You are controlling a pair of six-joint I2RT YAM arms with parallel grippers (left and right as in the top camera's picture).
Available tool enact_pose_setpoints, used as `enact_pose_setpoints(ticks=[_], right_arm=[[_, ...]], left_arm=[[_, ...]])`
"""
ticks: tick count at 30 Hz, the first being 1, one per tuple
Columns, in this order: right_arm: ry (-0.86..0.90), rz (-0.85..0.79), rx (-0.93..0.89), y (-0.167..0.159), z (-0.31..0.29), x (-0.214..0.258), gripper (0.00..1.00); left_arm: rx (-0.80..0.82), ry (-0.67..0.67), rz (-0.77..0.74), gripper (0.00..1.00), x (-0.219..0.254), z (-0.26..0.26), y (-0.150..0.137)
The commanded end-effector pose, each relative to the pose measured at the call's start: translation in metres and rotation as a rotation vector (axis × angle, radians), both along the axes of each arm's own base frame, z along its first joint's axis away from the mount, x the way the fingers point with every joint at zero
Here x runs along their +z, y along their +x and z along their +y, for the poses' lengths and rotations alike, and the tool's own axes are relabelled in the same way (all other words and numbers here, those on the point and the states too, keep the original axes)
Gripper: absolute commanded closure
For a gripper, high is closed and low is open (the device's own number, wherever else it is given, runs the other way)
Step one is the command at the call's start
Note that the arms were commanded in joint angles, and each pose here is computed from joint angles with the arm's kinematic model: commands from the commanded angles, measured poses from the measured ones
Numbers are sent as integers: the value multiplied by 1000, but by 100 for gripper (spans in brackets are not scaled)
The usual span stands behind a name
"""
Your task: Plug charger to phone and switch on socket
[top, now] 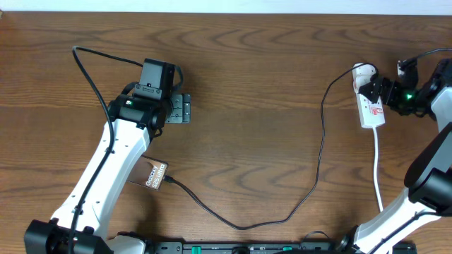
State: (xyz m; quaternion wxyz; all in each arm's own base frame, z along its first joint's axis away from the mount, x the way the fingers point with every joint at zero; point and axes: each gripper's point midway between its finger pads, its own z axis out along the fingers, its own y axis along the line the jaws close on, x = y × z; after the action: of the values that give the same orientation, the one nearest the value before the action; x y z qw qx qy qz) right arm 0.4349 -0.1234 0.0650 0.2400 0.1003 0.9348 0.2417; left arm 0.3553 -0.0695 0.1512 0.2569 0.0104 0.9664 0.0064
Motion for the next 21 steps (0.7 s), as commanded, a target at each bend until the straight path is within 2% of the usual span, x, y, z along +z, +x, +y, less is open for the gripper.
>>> enact_pose_setpoints(ticks=[1,9,21], right_arm=[[-4,-43,51,7,7,5,1],[-42,-74,110,15,17,3,1],[-68,-102,81,26,13,6,1]], left_arm=[[1,7,-28,12,10,1,3],[1,7,-28,12,10,1,3],[1,7,-28,12,10,1,3]])
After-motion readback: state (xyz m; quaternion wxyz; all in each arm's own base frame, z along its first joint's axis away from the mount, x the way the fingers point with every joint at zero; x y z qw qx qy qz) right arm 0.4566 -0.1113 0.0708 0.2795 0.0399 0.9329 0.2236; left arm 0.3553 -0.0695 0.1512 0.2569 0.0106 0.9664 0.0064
